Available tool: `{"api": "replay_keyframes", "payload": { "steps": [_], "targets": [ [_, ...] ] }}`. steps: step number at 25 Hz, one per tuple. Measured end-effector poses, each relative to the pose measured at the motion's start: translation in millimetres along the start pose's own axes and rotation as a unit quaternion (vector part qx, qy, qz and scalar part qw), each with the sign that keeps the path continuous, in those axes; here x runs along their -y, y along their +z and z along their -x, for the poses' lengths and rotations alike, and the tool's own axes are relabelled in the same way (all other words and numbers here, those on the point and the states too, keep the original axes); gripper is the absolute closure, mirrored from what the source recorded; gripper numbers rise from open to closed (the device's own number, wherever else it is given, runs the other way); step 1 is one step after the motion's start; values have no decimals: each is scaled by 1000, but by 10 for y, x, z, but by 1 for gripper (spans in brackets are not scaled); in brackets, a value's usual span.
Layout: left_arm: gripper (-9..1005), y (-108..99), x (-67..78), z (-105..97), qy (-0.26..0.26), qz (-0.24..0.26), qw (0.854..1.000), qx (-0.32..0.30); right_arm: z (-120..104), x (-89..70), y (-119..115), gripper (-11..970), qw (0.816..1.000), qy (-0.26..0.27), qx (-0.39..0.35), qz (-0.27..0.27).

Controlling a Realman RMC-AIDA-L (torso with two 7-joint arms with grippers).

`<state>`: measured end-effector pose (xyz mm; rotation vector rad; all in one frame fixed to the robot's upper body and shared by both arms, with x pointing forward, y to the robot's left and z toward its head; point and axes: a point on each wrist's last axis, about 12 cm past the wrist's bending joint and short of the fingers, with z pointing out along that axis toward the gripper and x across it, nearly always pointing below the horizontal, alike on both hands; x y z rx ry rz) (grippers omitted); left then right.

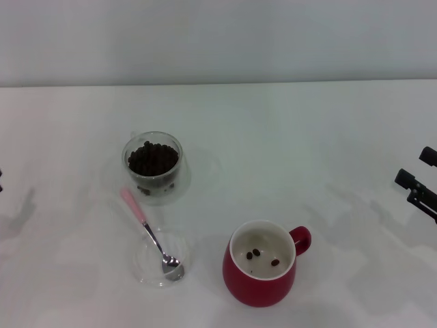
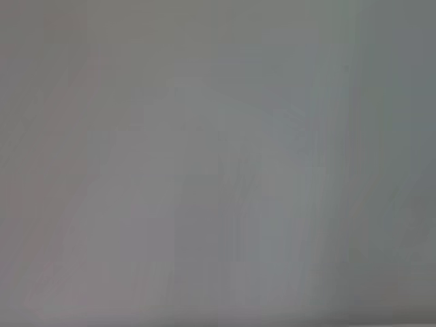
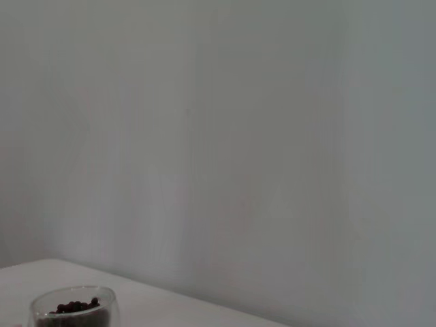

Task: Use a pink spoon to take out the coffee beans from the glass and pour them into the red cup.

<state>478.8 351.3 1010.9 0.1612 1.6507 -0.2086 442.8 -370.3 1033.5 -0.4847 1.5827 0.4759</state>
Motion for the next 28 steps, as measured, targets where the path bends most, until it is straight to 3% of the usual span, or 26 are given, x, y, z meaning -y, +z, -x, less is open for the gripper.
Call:
{"api": "replay_keyframes", "payload": {
  "steps": [10, 21, 28],
  "targets": [
    [123, -66, -16, -58, 16, 27, 1000, -1, -5, -37, 75, 300, 1000, -2, 15, -3],
    [128, -51, -75, -3, 40, 56, 997, 21, -35, -121, 124, 297, 995, -23, 69, -63],
    [131, -73, -75, 7, 31, 69, 997, 36, -18, -64, 188, 296, 993, -30, 73, -85]
  ]
}}
